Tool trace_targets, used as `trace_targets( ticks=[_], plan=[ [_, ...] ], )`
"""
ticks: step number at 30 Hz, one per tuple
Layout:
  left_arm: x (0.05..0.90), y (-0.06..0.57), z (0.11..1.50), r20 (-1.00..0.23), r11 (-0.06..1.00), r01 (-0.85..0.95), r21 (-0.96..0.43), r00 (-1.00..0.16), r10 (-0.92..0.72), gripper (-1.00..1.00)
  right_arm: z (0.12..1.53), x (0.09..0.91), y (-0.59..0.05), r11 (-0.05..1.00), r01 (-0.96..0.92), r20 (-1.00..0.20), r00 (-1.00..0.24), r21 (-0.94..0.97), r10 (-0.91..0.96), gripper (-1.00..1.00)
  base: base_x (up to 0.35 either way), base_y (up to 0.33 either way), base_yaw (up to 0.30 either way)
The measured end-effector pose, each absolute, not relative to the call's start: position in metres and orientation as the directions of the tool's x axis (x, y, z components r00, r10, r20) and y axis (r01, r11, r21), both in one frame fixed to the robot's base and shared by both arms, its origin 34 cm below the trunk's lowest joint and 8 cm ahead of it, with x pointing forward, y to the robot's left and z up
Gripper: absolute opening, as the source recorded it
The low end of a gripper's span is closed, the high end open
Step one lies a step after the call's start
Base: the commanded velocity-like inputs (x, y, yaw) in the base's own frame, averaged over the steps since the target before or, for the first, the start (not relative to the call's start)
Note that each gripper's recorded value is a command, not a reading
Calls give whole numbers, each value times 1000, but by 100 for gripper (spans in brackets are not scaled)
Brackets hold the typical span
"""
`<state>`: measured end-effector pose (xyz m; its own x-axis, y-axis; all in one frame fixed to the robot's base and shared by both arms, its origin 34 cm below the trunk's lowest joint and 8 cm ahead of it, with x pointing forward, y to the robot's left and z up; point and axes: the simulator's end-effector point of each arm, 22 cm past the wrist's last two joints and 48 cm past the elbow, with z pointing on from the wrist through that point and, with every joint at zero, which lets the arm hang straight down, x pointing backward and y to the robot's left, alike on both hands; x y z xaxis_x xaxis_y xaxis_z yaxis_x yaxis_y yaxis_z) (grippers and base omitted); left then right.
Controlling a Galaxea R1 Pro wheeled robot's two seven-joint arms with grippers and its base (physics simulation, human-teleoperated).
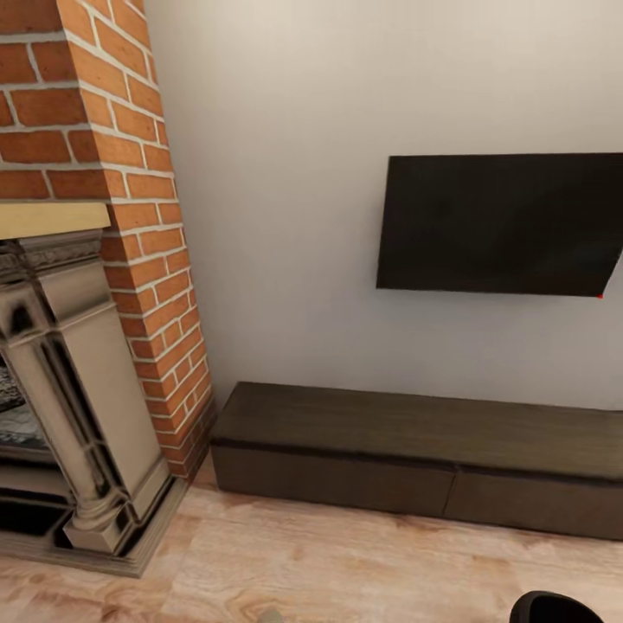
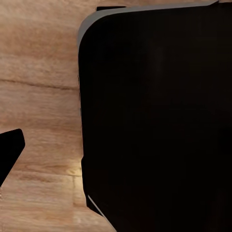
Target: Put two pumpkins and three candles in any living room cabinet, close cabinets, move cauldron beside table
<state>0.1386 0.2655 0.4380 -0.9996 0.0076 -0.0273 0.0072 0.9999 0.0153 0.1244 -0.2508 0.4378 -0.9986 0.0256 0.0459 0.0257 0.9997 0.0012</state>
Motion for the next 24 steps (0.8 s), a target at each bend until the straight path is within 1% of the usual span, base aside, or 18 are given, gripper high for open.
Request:
trace_targets(
  ticks=[20, 24],
  plan=[
    [135, 265, 438, -17, 1000, 7, 14, -1000, 7, 100, 438, 121, -251, 1000, 31, 55, -998, 1, 31, 100, -8, -7, -267],
    [134, 264, 438, -15, 1000, 7, 14, -1000, 7, 100, 438, 120, -251, 999, 39, 57, -998, 1, 39, 100, -23, -104, -267]
  ],
)
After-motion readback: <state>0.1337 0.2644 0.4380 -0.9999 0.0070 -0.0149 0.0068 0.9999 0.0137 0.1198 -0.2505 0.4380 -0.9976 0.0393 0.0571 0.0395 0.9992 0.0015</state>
